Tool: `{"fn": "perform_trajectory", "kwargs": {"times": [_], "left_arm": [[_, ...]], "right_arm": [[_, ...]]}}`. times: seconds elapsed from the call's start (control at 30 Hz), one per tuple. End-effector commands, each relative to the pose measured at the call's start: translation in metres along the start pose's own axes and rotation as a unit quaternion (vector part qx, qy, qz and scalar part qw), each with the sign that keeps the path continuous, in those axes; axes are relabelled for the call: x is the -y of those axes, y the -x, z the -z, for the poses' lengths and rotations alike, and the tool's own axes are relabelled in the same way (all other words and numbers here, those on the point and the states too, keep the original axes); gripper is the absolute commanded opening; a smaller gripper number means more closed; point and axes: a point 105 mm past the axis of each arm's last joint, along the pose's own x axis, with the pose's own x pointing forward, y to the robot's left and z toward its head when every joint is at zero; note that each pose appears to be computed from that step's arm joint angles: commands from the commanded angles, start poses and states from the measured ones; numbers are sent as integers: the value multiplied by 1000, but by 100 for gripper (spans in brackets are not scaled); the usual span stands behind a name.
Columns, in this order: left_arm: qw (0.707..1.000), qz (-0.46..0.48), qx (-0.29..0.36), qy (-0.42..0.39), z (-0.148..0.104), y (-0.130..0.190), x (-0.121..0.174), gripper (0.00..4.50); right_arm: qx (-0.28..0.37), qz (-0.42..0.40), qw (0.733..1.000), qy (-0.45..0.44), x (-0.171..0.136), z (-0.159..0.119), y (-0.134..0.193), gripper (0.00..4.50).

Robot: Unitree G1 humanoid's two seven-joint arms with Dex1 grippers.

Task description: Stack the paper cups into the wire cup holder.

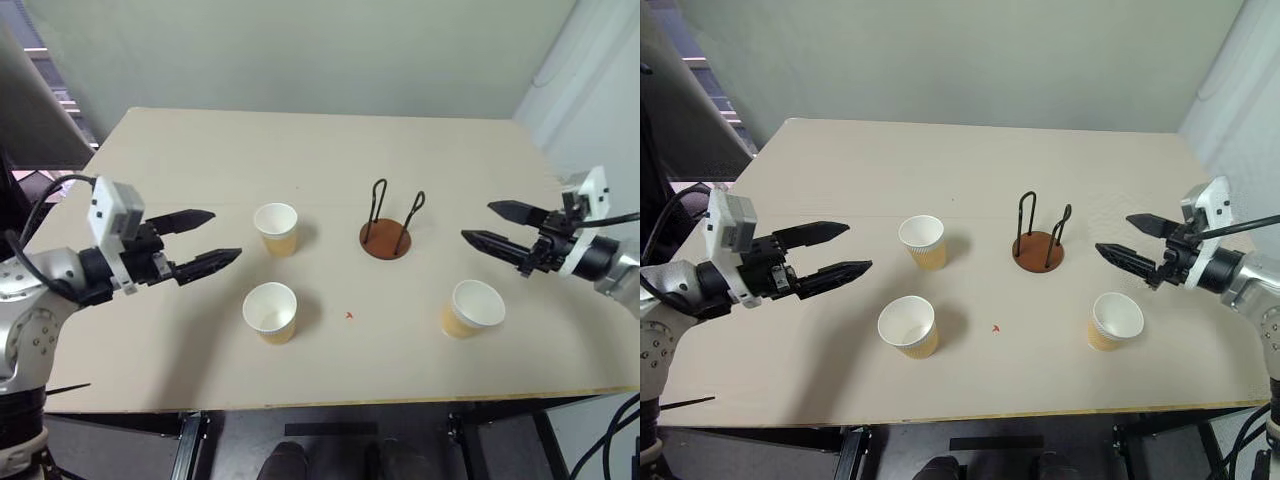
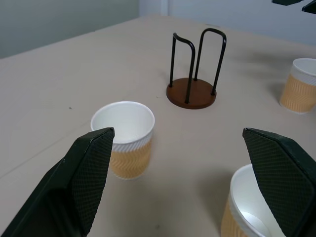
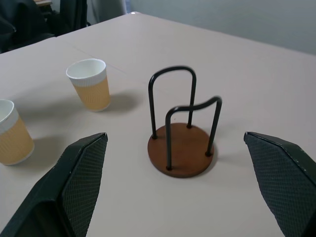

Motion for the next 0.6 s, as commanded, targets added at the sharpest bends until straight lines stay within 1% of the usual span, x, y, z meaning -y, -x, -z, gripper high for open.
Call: {"fn": "perform_trajectory", "kwargs": {"times": [0.03, 0.6], "left_arm": [[1000, 3, -1, -16, -7, 2, 3, 445], [1000, 12, -4, -13, -7, -2, 7, 445]], "right_arm": [[12, 5, 1000, 16, 0, -10, 3, 450], [14, -6, 1000, -1, -4, -7, -8, 450]]}}
